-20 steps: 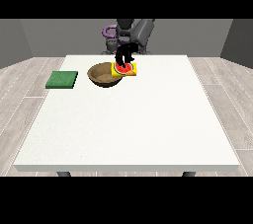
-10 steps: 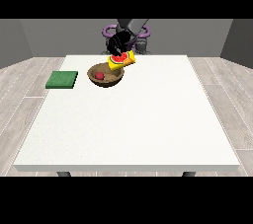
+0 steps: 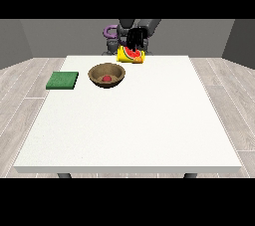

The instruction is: Pick the cup and pour the ball into the bowl, then pick the bowl and place it on the pad

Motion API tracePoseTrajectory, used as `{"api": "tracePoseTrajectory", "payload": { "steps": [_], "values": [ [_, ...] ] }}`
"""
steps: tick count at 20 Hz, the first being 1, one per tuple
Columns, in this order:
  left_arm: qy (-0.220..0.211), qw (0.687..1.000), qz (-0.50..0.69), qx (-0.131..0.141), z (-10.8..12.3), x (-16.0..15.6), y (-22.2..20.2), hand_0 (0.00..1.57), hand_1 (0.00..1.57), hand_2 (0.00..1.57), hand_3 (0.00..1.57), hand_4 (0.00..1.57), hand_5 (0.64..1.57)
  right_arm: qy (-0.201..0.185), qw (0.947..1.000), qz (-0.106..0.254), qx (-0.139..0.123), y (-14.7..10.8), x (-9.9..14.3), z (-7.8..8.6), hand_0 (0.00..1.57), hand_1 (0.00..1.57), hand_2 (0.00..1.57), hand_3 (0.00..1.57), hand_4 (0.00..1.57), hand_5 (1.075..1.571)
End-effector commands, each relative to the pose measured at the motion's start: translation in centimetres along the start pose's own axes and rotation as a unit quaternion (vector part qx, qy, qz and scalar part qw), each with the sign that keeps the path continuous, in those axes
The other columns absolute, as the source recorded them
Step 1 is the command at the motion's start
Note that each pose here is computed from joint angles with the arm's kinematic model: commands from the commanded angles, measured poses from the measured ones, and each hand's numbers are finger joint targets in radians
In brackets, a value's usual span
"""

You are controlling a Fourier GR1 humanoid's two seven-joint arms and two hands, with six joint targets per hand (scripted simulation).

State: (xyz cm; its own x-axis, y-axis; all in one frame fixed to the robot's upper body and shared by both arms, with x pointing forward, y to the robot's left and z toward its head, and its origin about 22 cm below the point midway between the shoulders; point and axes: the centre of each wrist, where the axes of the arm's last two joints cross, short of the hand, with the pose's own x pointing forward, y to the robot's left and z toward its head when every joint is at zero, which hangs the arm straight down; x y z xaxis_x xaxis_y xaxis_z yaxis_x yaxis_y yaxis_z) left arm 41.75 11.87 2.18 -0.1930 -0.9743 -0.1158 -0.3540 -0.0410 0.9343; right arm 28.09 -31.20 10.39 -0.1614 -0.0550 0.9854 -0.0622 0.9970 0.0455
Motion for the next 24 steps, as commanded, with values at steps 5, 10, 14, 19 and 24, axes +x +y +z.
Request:
{"api": "tracePoseTrajectory", "payload": {
  "steps": [5, 10, 14, 19, 24],
  "values": [
    [0.125, 0.969, 0.192, 0.095, 4.8, -8.2, -2.0, 1.39, 1.39, 1.57, 1.57, 1.03, 1.57, -0.058, 0.9983, 0.001, -0.005, 1.1, 1.9, 0.7, 0.0, 0.0, 0.0, 0.0, 0.4, 1.564],
    [0.149, 0.937, 0.286, 0.137, 9.7, -9.8, -3.7, 1.55, 1.55, 1.57, 1.57, 1.42, 1.505, -0.071, 0.9975, 0.005, -0.005, 2.1, 3.0, 2.1, 0.0, 0.0, 0.0, 0.0, 0.41, 1.566],
    [0.17, 0.817, 0.531, 0.144, 5.2, -3.7, -0.6, 1.37, 1.37, 1.57, 1.57, 1.24, 1.547, -0.065, 0.9978, -0.001, -0.009, 2.4, 2.4, 1.7, 0.0, 0.0, 0.0, 0.0, 0.45, 1.565],
    [0.108, 0.695, 0.686, 0.187, 4.1, -7.5, 1.8, 0.65, 0.65, 0.21, 0.0, 0.34, 1.566, -0.079, 0.9965, -0.015, -0.025, 3.8, 2.8, 1.4, 0.0, 0.0, 0.0, 0.0, 0.52, 1.564],
    [0.054, 0.64, 0.738, 0.205, 6.2, -15.6, 1.7, 0.0, 0.0, 0.0, 0.0, 0.0, 1.559, -0.091, 0.9951, 0.0, -0.037, 6.8, 3.9, 2.6, 0.0, 0.0, 0.0, 0.0, 0.5, 1.566]
  ]
}}
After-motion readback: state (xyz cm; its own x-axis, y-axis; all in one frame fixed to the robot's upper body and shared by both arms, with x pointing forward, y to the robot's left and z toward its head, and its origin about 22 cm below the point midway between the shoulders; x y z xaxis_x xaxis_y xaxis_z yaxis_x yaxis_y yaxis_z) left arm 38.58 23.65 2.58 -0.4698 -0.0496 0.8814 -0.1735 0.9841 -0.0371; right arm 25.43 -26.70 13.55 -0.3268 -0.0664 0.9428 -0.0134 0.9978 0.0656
